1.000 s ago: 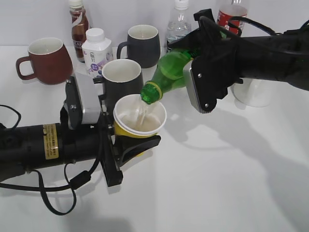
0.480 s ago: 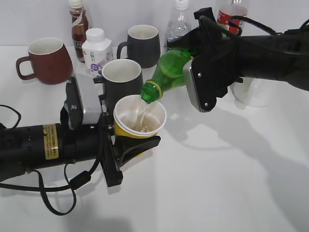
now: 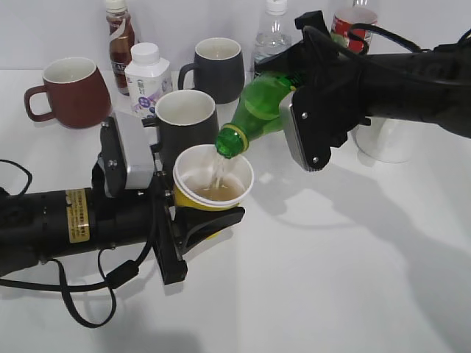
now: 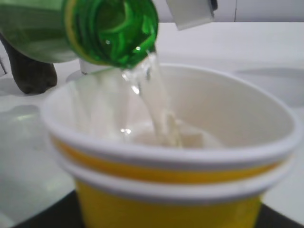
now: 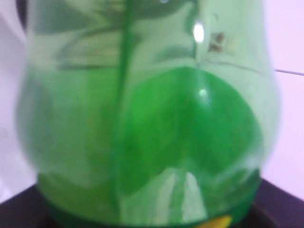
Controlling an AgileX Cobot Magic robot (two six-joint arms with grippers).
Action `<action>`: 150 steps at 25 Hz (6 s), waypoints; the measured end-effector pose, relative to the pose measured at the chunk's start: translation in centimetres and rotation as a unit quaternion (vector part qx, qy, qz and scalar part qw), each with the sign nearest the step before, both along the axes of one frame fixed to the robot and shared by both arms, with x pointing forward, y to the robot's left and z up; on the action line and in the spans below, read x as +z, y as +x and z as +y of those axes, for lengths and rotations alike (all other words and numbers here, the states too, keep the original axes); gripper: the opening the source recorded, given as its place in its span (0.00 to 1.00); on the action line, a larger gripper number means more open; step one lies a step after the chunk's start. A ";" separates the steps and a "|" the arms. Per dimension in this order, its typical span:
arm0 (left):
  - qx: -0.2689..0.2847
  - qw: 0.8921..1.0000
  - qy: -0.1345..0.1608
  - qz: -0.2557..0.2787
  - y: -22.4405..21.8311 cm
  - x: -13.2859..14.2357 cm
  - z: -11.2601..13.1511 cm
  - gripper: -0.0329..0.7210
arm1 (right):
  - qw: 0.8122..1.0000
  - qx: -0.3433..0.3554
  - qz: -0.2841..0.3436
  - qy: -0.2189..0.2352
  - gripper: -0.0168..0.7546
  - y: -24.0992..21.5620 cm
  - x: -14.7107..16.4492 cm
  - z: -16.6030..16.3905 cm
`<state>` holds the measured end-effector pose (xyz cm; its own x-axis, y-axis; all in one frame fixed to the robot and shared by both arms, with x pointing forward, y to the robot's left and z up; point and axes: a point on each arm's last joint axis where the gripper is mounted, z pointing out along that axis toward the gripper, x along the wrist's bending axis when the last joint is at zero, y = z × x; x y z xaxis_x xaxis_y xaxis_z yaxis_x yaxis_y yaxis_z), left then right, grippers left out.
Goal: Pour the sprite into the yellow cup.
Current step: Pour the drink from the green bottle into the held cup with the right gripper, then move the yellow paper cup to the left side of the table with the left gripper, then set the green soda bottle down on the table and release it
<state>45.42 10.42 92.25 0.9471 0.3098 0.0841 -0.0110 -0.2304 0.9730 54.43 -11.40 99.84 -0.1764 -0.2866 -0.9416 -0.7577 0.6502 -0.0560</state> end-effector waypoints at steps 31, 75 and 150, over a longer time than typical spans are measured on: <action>0.015 1.000 -0.022 -0.001 0.2 0.4 0.0 0.51 | 0.990 -0.053 0.090 0.096 0.60 0.1 0.3 -0.1; 0.391 0.918 -0.060 0.024 6.9 1.2 13.0 0.51 | 0.698 -0.270 0.395 0.533 0.60 3.4 -3.6 -0.6; 0.396 0.893 -0.150 0.151 -2.5 0.0 14.0 0.81 | 0.636 -0.307 0.447 0.549 0.86 -0.2 -5.6 -2.3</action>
<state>42.94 24.37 92.20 0.3872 0.8578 -0.3380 0.3128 0.2226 0.9234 54.27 -13.73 94.26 -0.5443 0.8379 0.0403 0.2477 0.1146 0.9620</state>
